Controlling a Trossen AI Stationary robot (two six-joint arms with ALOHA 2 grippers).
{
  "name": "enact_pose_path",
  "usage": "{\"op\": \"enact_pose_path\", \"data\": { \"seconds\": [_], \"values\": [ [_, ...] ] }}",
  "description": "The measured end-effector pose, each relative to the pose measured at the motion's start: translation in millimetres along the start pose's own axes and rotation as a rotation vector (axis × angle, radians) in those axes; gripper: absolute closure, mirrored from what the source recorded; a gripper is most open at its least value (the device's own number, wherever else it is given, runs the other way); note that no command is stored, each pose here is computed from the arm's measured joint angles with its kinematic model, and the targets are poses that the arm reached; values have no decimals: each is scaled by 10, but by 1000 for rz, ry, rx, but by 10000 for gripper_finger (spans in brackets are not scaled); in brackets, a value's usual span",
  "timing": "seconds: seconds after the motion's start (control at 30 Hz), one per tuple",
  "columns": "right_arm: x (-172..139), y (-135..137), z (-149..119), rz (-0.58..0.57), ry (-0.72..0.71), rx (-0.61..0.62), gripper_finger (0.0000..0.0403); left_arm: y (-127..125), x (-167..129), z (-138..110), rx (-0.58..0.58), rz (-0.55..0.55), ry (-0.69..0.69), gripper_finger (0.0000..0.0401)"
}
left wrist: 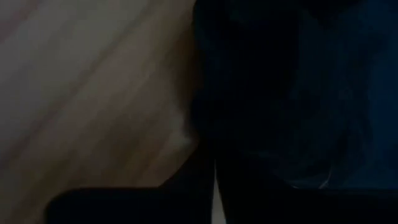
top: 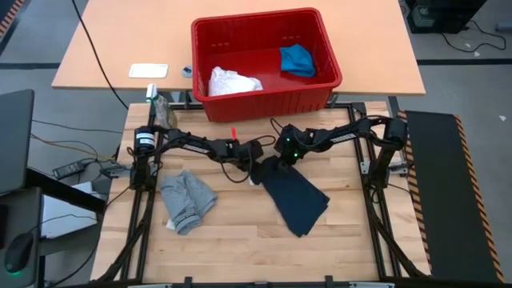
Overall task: Fold laundry
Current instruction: Fold the black pants
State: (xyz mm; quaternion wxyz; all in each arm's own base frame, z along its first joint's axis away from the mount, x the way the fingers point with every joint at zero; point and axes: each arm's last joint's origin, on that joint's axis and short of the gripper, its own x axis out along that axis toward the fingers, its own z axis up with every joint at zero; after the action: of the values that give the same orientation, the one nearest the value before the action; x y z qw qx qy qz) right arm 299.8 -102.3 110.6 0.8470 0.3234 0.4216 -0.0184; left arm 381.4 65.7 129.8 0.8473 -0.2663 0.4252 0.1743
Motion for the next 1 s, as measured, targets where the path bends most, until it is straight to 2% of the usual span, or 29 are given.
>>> {"op": "enact_pose_path", "data": {
  "seconds": [0.17,0.33,0.43,0.53,0.7,0.77,0.83,0.9,1.0],
  "values": [
    [-175,45,104,-4,-78,-12,391,71,-163,132,4,-1,-51,394],
    [-557,242,360,-77,-269,-120,391,86,-605,366,44,-27,-177,399],
    [-899,461,543,-131,-438,-255,391,78,-985,490,76,-52,-278,400],
    [-1295,741,671,-222,-618,-381,391,31,-1494,595,122,-85,-431,400],
    [-1844,1152,668,-315,-825,-554,391,-58,-2287,638,205,-138,-711,400],
    [-1940,1232,602,-340,-844,-564,391,-68,-2499,616,201,-153,-772,400],
    [-1920,1270,515,-358,-798,-551,391,-102,-2538,560,189,-159,-751,401],
    [-1807,1268,385,-374,-708,-503,391,-155,-2489,479,189,-163,-679,401],
    [-1518,1257,108,-352,-562,-392,391,-305,-2265,327,217,-156,-527,401]
  ]
}}
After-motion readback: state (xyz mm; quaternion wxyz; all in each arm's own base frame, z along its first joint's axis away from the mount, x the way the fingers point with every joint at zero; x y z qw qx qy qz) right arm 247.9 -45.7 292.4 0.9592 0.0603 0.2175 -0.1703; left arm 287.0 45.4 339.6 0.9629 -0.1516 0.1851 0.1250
